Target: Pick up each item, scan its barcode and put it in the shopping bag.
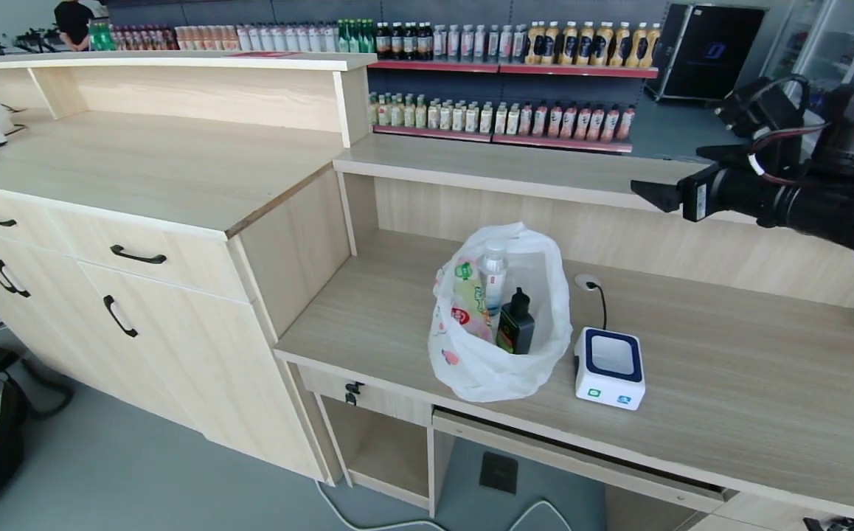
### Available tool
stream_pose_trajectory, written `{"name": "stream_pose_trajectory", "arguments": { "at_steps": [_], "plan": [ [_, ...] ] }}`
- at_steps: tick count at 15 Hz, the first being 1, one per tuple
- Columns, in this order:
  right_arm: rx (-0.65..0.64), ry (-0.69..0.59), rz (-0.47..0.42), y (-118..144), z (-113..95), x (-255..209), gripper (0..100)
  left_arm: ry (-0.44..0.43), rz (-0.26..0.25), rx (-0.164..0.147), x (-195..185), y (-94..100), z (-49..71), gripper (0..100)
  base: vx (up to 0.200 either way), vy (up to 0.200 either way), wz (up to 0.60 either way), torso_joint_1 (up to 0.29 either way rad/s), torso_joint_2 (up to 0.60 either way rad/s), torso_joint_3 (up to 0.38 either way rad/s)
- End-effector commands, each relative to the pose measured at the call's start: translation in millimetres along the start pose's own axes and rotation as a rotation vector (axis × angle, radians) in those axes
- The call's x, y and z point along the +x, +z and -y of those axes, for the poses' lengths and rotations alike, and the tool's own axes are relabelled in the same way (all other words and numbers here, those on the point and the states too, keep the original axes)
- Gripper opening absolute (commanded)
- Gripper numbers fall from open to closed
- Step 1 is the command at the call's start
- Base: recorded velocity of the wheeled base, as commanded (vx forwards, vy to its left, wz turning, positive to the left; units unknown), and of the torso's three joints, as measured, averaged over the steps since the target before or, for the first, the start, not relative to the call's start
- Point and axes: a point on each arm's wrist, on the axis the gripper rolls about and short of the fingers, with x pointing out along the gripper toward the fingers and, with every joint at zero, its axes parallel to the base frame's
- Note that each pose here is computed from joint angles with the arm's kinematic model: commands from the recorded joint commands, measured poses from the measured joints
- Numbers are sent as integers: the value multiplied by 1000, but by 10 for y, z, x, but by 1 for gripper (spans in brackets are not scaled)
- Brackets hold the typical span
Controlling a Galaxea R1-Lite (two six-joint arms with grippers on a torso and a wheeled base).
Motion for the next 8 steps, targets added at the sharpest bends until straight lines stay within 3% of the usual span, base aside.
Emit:
{"name": "stream_pose_trajectory", "arguments": {
  "at_steps": [1,4,6,8],
  "plan": [
    [52,-139,33,753,298,-802,100,1,0,0,0,0,0,100,0,0,-600,7,2,7],
    [198,-325,-234,703,284,-1503,100,1,0,0,0,0,0,100,0,0,-600,2,2,1],
    [243,-407,-315,475,184,-1883,100,1,0,0,0,0,0,100,0,0,-600,-2,0,7],
    [285,-428,-328,222,-79,-2258,100,1,0,0,0,0,0,100,0,0,-600,-2,-2,5]
  ]
}}
